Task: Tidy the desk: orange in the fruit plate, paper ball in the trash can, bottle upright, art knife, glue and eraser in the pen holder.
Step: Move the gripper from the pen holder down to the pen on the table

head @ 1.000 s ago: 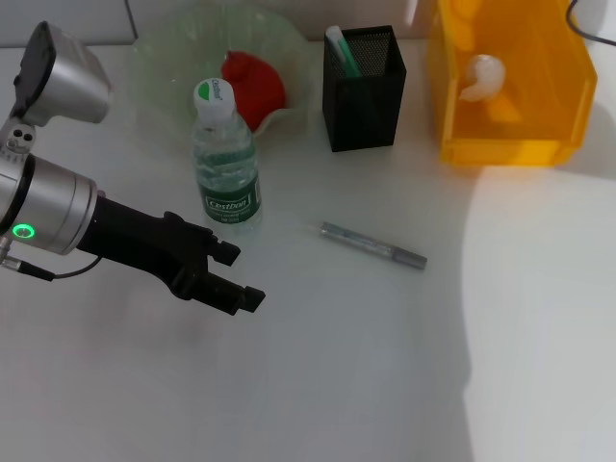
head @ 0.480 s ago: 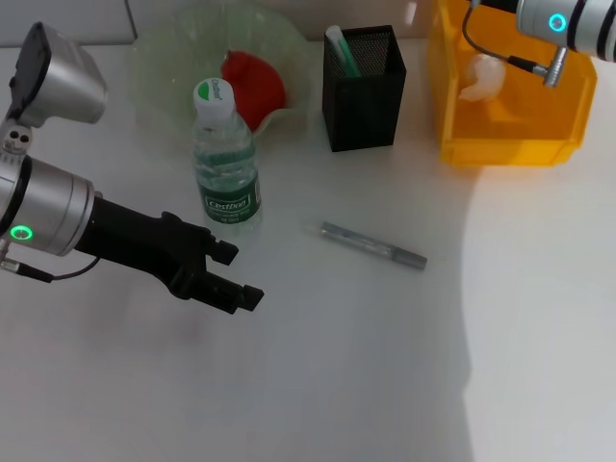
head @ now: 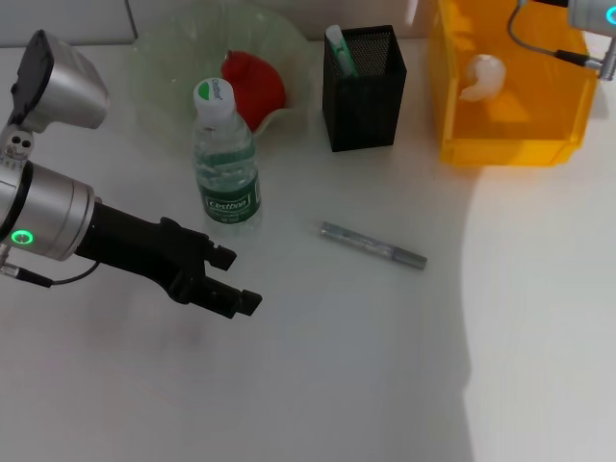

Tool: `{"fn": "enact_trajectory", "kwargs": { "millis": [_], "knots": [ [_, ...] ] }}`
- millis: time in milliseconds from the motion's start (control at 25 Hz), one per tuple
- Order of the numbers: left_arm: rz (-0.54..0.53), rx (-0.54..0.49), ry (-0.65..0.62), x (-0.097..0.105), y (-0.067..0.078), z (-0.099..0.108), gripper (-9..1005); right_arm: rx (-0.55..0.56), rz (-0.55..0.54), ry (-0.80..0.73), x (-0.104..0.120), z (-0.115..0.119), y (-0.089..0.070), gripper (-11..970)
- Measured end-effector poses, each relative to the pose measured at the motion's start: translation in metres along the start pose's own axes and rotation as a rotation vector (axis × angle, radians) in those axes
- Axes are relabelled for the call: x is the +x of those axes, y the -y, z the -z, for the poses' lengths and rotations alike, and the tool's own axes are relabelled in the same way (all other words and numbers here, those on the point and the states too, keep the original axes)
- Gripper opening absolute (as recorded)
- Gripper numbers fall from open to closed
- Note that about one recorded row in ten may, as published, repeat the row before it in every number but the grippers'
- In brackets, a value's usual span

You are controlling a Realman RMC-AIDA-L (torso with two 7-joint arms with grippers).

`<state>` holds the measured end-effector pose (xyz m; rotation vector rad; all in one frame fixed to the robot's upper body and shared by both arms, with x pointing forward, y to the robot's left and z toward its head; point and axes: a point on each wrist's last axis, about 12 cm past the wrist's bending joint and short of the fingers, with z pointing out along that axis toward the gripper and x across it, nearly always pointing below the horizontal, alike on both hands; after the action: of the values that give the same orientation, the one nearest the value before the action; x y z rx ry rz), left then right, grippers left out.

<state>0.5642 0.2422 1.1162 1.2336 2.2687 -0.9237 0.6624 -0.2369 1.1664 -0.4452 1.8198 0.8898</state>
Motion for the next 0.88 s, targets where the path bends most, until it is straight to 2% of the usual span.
{"fn": "enact_trajectory", "kwargs": {
  "millis": [120,160,280,360,440,480,520,680,880],
  "knots": [
    [0.002,0.002,-0.005,0.001,0.000,0.000,840,-0.075,0.045,-0.088,-0.021,0.024,-0.010,633],
    [0.001,0.002,-0.006,0.001,0.000,0.001,840,-0.090,0.069,-0.140,-0.030,0.029,-0.015,633],
    [-0.002,0.002,-0.009,0.001,0.000,0.001,840,-0.096,0.164,-0.446,-0.050,0.037,-0.041,632],
    [-0.005,0.001,-0.010,0.000,0.000,0.001,841,-0.070,0.198,-0.637,-0.053,0.034,-0.054,631],
    [-0.007,0.001,-0.010,-0.001,0.000,0.001,841,-0.044,0.230,-0.794,-0.049,0.024,-0.066,631],
    [-0.011,-0.003,-0.010,-0.002,0.000,0.002,841,-0.023,0.266,-0.903,-0.038,0.013,-0.074,631],
    [-0.011,-0.003,-0.010,-0.002,0.000,0.002,841,-0.023,0.266,-0.903,-0.038,0.013,-0.074,631],
    [-0.013,-0.003,-0.011,-0.002,-0.001,0.003,841,0.025,0.362,-1.037,-0.012,-0.009,-0.085,629],
    [-0.019,0.001,-0.014,-0.003,0.000,0.001,841,-0.007,0.409,-1.077,0.019,-0.034,-0.088,628]
  ]
}}
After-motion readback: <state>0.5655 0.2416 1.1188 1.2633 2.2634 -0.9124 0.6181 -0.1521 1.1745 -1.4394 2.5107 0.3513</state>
